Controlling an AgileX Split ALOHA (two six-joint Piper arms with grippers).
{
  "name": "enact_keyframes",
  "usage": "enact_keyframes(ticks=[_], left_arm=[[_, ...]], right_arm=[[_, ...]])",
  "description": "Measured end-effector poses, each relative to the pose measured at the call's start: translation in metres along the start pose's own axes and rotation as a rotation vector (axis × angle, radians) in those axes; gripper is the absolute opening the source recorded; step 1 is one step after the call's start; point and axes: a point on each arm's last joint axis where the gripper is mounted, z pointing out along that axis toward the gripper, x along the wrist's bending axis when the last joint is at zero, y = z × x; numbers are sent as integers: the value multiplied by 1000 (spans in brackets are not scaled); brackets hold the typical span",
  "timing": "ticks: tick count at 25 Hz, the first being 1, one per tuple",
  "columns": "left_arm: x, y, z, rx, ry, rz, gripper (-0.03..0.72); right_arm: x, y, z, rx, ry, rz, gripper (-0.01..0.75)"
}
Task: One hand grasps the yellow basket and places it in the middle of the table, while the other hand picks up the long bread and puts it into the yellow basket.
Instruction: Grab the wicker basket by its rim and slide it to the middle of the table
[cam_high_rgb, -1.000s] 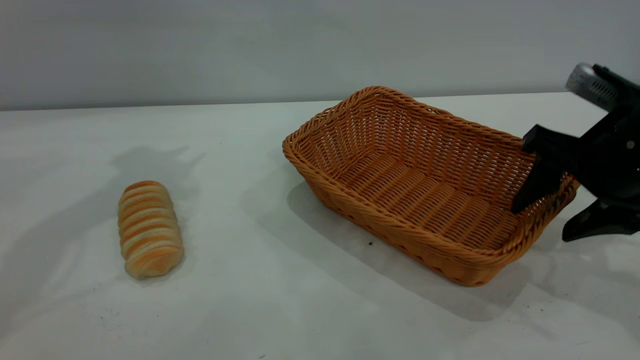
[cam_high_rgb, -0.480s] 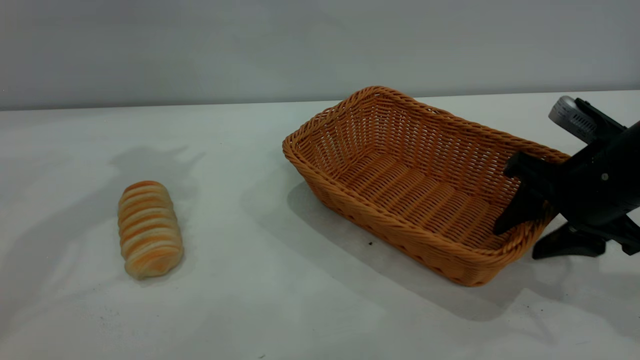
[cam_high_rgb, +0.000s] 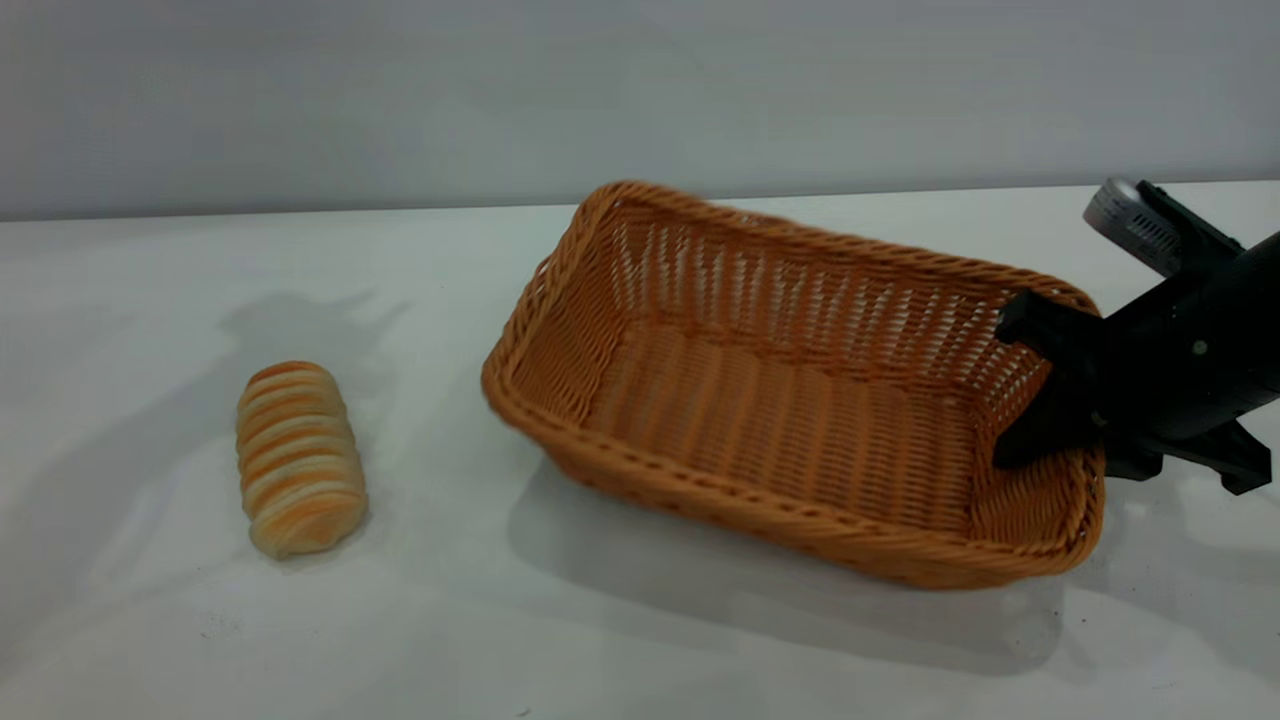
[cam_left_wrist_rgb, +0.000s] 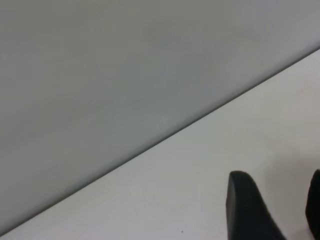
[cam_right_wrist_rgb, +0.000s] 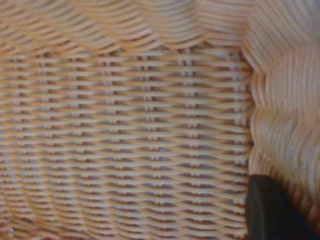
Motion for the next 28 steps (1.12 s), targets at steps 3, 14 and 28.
enact_keyframes(ticks=[3, 14, 28], left_arm=[[0, 0, 0, 0, 1, 3, 360], [-1, 0, 0, 2, -7, 4, 357], [-1, 0, 0, 4, -14, 4, 357]], right_arm=[[0, 0, 0, -3, 0, -25, 46], [48, 35, -30, -87, 177, -218, 46], [108, 25, -5, 78, 99, -361, 46]])
